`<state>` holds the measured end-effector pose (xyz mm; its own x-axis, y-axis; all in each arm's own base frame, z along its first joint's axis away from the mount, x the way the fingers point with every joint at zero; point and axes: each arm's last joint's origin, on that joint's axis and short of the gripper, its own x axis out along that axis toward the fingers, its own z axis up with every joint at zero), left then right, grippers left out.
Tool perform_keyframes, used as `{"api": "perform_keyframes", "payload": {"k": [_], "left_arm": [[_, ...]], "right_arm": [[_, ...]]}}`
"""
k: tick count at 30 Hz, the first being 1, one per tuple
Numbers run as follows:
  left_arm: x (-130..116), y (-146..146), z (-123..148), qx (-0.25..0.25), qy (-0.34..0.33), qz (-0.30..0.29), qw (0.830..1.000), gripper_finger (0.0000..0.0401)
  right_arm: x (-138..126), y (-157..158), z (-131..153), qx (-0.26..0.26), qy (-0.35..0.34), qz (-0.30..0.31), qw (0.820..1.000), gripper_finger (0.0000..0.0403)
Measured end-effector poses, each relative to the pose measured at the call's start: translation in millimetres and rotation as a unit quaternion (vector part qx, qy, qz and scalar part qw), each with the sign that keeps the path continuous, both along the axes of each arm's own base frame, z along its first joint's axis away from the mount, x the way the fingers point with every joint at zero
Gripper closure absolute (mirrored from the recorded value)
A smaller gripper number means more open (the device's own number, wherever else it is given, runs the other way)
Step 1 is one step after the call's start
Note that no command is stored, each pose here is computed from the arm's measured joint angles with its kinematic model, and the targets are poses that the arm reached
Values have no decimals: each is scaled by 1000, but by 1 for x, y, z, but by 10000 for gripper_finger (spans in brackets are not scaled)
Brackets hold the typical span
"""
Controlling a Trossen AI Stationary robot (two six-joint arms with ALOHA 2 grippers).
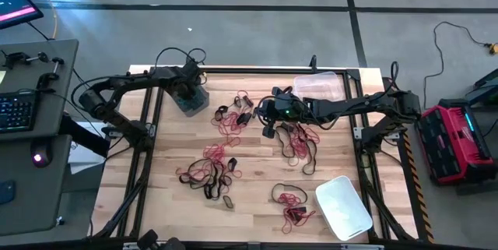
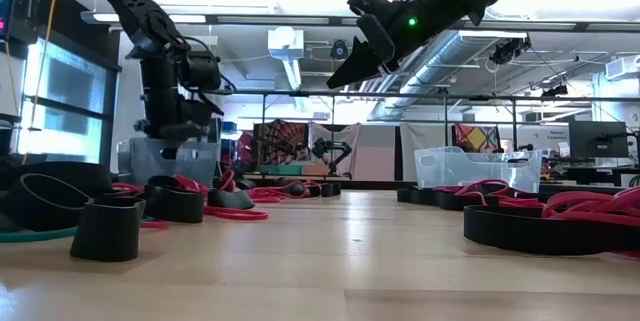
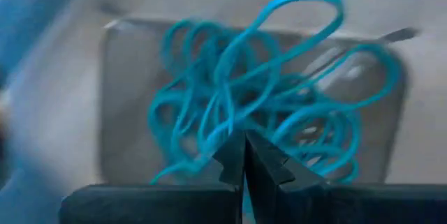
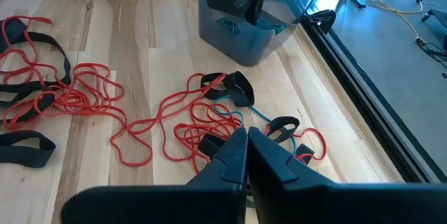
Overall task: Sort rubber bands into baskets
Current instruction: Put the blue rubber band into the black bin
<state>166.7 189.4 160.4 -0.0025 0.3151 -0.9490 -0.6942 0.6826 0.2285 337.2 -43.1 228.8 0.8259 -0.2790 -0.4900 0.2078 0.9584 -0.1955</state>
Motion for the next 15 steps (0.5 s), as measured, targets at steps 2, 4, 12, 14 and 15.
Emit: {"api": "perform_keyframes", "payload": {"k": [2, 4, 12, 14, 15], "left_arm": [[-1, -1, 3, 13, 24, 6, 1000, 401], [-1, -1, 6, 21, 27, 7, 999, 401], [0, -10, 30, 51, -24, -4, 998, 401], [0, -13, 37, 45, -56, -11, 997, 401], [-1, -15, 40, 41, -71, -15, 997, 401]], "right_arm": [[0, 0, 0, 0, 0, 0, 1000, 403], [0, 0, 0, -1, 0, 0, 1000, 403], [0, 0, 0, -5, 3, 3, 1000, 403], [0, 0, 0, -4, 4, 3, 1000, 403], [0, 0, -1, -4, 6, 3, 1000, 403]]}}
